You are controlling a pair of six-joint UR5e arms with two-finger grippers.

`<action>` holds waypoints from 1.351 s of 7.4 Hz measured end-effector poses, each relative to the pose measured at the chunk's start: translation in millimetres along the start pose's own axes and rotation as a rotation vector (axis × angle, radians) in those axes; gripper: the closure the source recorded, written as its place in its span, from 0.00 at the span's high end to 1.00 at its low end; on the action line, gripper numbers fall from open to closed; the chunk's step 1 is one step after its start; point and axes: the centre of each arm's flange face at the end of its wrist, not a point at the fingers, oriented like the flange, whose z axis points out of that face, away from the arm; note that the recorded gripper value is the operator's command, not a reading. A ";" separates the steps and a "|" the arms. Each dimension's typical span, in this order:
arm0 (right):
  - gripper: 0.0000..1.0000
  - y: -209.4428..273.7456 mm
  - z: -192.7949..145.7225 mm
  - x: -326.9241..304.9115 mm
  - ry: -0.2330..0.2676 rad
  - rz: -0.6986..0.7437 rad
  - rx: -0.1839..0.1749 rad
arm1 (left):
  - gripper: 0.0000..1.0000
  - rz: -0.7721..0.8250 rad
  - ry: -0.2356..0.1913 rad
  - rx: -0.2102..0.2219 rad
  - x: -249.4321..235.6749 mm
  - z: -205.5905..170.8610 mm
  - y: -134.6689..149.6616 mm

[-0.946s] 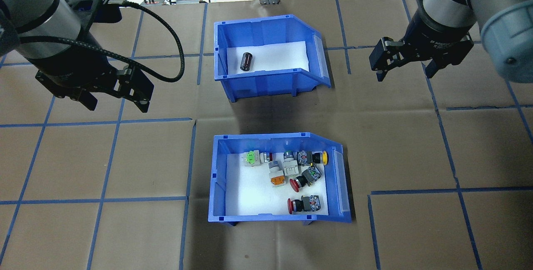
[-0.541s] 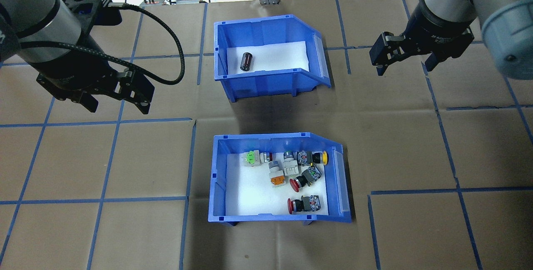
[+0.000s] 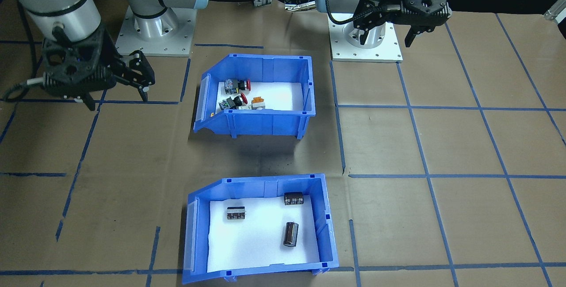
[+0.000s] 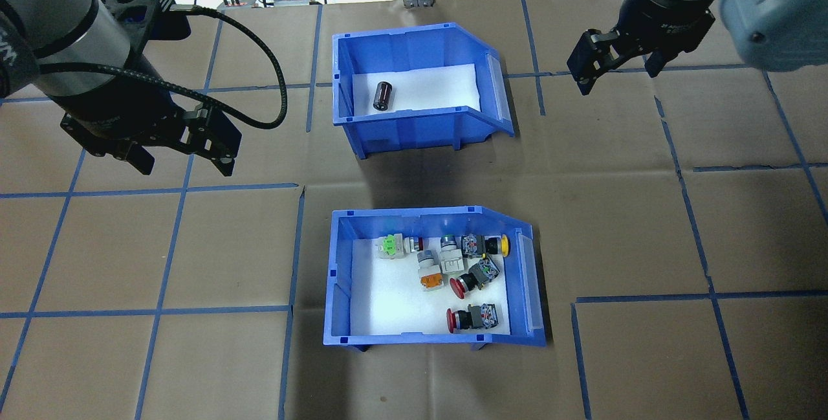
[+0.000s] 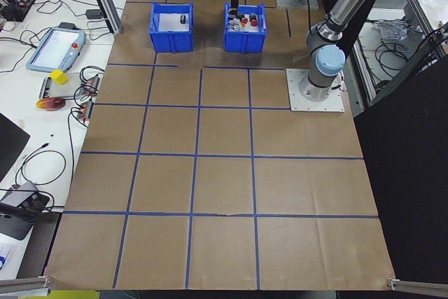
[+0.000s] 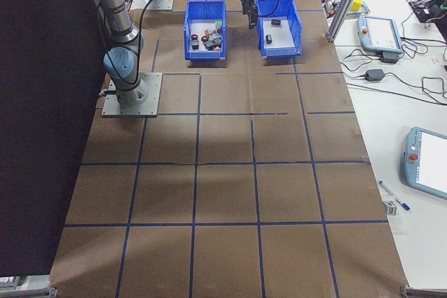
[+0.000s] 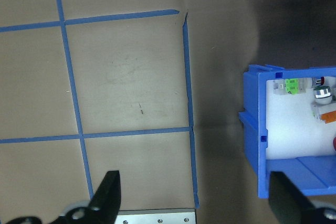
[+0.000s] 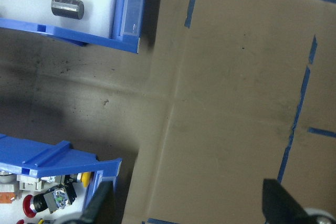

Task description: Place button box in front

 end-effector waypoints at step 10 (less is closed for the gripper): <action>1.00 -197.7 96.9 -233.9 -0.006 -1.030 0.003 | 0.98 -1.225 0.082 -0.121 74.6 145.7 106.8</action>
